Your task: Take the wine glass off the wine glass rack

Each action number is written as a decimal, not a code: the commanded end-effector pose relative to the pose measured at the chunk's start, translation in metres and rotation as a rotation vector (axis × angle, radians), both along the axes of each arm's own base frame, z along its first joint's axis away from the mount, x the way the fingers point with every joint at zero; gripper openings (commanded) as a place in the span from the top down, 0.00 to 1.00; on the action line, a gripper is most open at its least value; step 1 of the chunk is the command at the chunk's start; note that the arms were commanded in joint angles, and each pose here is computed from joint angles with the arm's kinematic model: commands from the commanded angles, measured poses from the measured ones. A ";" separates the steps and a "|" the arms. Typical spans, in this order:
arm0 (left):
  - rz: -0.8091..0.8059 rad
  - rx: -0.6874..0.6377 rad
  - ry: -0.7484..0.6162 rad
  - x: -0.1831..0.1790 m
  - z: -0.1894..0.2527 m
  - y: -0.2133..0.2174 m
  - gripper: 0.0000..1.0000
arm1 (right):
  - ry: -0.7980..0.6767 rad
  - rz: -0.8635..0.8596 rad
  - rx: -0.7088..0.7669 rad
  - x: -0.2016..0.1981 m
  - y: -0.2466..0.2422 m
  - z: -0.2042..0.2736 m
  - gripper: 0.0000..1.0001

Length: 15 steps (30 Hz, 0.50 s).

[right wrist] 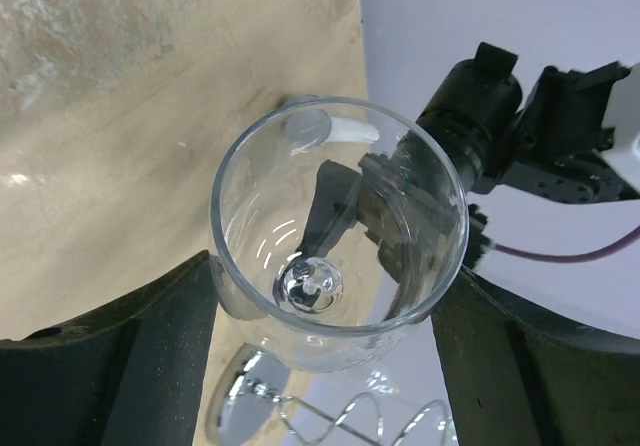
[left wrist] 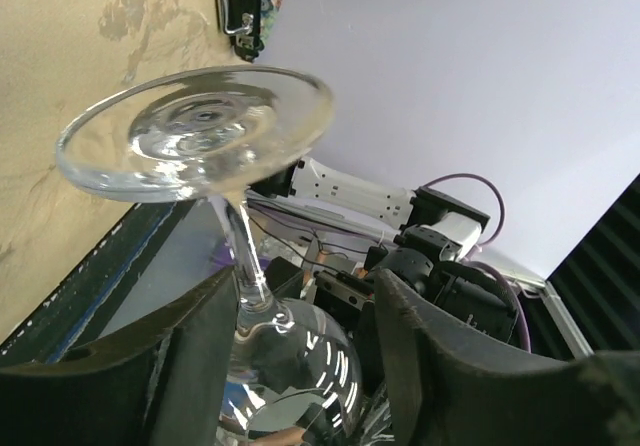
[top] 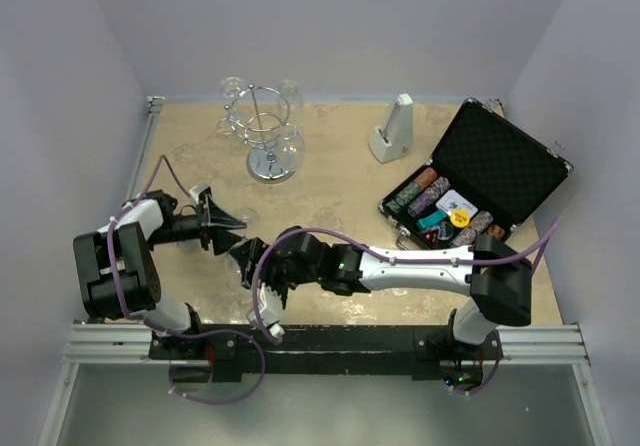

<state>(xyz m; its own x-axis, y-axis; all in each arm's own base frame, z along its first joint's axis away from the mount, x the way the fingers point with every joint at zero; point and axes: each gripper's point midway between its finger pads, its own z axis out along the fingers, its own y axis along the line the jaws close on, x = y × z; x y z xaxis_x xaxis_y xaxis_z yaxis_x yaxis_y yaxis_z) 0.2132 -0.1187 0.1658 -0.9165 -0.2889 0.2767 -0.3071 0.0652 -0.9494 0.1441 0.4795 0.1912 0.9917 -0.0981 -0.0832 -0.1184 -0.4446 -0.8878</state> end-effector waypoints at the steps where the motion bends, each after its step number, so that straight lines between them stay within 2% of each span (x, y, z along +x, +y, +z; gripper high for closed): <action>1: 0.009 -0.013 -0.077 0.008 0.016 0.002 0.35 | 0.110 -0.086 0.145 0.000 -0.003 0.056 0.38; 5: 0.000 0.044 -0.094 0.008 0.011 0.004 0.29 | 0.249 -0.172 0.168 0.000 -0.022 0.066 0.40; 10: -0.006 0.088 -0.125 0.009 0.008 0.005 0.28 | 0.438 -0.304 0.196 0.006 -0.053 0.070 0.41; 15: -0.015 0.185 -0.162 0.014 0.000 0.012 0.27 | 0.647 -0.502 0.261 0.050 -0.097 0.086 0.42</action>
<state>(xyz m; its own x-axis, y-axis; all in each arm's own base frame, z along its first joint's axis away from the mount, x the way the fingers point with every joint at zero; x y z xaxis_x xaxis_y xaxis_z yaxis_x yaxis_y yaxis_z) 0.2183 -0.1147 0.1624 -0.9353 -0.2976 0.1912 -0.2460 0.1587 -0.9562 0.1569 0.4169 0.2509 0.7803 -0.3329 -0.5294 -0.6073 -0.2012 -0.7686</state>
